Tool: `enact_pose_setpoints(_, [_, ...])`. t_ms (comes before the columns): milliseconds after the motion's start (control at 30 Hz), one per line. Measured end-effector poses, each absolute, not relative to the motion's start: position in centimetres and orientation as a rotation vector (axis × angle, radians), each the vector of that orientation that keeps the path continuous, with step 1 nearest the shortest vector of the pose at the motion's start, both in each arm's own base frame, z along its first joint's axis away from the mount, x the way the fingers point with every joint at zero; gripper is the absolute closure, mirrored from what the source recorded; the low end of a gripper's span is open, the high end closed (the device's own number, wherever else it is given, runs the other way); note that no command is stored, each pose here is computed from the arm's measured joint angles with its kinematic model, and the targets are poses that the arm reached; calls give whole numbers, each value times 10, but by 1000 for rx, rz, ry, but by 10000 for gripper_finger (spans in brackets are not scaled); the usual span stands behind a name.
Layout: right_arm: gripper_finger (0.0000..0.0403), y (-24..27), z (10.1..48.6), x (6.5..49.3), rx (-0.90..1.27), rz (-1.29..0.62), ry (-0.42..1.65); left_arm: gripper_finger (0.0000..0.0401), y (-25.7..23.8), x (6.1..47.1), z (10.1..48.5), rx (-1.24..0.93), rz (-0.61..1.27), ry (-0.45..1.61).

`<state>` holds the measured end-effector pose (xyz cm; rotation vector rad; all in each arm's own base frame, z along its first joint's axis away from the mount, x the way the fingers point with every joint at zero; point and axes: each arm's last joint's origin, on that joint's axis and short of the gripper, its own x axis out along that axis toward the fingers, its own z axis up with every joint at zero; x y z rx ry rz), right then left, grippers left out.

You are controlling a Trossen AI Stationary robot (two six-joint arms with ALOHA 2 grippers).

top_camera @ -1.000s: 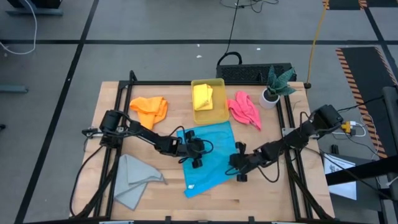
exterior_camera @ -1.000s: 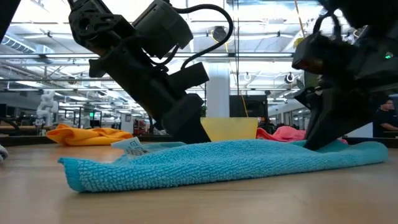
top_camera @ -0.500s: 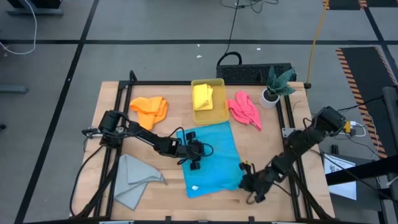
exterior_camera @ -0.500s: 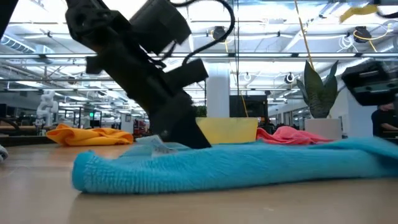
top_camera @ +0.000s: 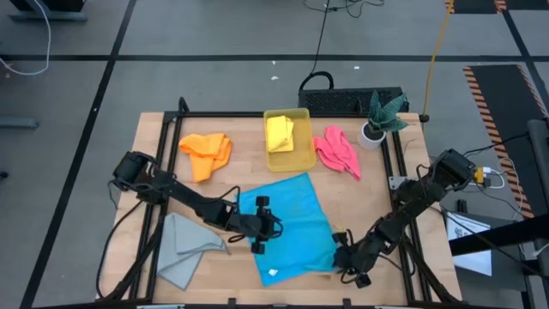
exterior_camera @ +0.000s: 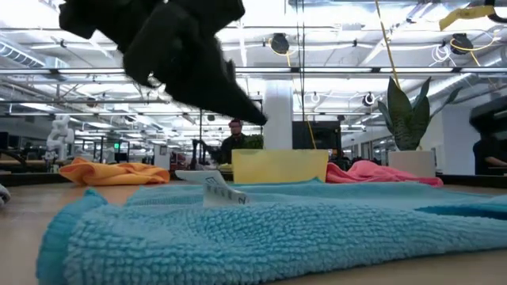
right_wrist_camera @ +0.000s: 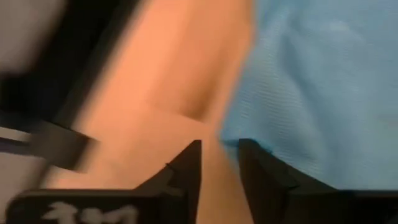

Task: Fold microfiber towels
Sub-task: Fold the blue microfiber towel

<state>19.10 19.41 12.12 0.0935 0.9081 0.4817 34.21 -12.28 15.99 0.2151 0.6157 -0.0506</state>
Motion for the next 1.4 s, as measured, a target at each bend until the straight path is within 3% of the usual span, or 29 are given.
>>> enact_pose_setpoints(133, [263,202,131,195,183,584,828,233,-114,340,144,208,-20,731])
enact_pose_setpoints(300, [254,195,128,199,35,516,783,233,-93,343,126,183,55,840])
enact_pose_setpoints(433, [266,179,129,213,-6,297,705,233,-74,349,115,212,88,874])
enact_pose_setpoints(600, [289,146,123,229,69,73,766,233,-44,357,111,249,145,873])
enact_pose_setpoints(867, [326,132,103,238,92,38,866,233,-9,370,123,301,203,735])
enact_pose_setpoints(1133, [340,143,113,232,41,81,800,233,-48,360,151,302,102,691])
enact_pose_setpoints(1267, [322,149,132,228,2,159,730,233,-85,348,159,302,20,695])
enact_pose_setpoints(1400, [289,164,148,218,-103,389,669,233,-118,336,159,320,-10,692])
